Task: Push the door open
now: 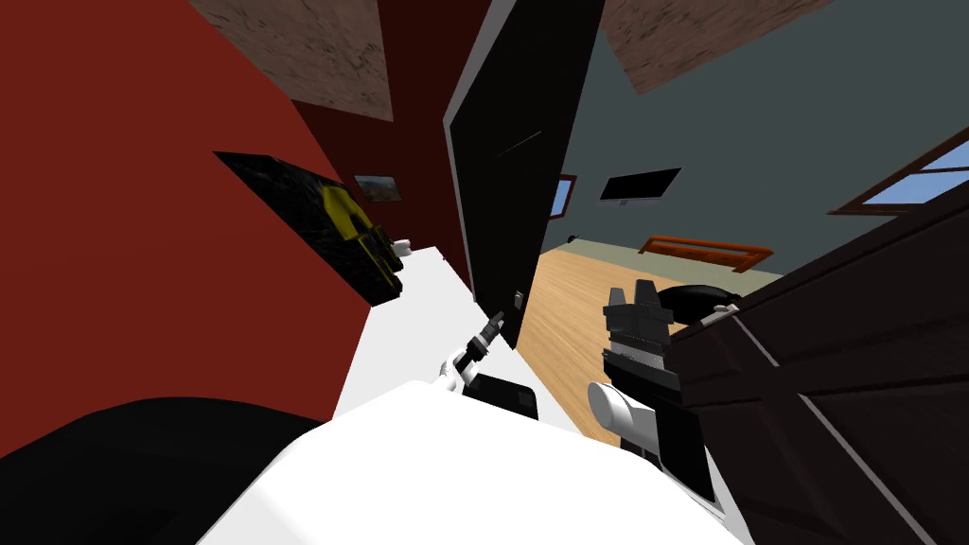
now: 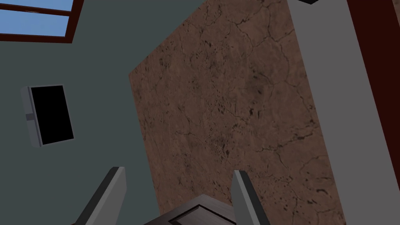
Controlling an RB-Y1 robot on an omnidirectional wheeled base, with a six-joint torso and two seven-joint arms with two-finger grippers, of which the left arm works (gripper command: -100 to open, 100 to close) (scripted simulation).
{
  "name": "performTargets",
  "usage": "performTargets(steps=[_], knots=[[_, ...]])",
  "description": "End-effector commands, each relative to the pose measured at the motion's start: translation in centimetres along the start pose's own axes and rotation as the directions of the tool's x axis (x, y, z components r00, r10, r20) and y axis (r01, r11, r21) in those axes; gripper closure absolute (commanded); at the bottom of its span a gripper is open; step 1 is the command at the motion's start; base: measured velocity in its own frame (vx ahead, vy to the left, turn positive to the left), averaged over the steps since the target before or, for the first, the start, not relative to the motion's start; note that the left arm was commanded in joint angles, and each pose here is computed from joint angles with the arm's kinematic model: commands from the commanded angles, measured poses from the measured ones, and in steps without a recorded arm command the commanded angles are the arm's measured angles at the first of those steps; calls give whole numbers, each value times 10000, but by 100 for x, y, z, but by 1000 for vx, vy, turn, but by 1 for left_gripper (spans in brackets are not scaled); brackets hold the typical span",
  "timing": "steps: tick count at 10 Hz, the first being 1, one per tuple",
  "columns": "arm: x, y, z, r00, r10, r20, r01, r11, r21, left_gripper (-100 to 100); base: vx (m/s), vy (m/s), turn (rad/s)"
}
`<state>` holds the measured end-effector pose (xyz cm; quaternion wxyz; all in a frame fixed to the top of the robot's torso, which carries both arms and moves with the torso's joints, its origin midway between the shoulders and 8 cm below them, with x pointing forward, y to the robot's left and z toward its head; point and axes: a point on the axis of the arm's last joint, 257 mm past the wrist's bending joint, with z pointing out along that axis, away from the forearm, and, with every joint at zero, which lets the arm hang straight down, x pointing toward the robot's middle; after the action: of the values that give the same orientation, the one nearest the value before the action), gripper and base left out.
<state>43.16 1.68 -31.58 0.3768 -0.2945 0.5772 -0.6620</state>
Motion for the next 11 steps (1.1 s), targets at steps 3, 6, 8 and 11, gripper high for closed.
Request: performTargets(steps=[3,6,8,11], knots=[[197,236,-13,9986,-183,-497,159,9987,-486,-100,112,66,-27],[338,399,-46,9958,-331,-854,259,9961,-842,-100,131,60,-33],[398,464,-61,9942,-399,-1001,299,9946,-989,-100,78,41,-17],[507,576,-92,9906,-523,-1264,363,9914,-1254,-100,88,34,-20]])
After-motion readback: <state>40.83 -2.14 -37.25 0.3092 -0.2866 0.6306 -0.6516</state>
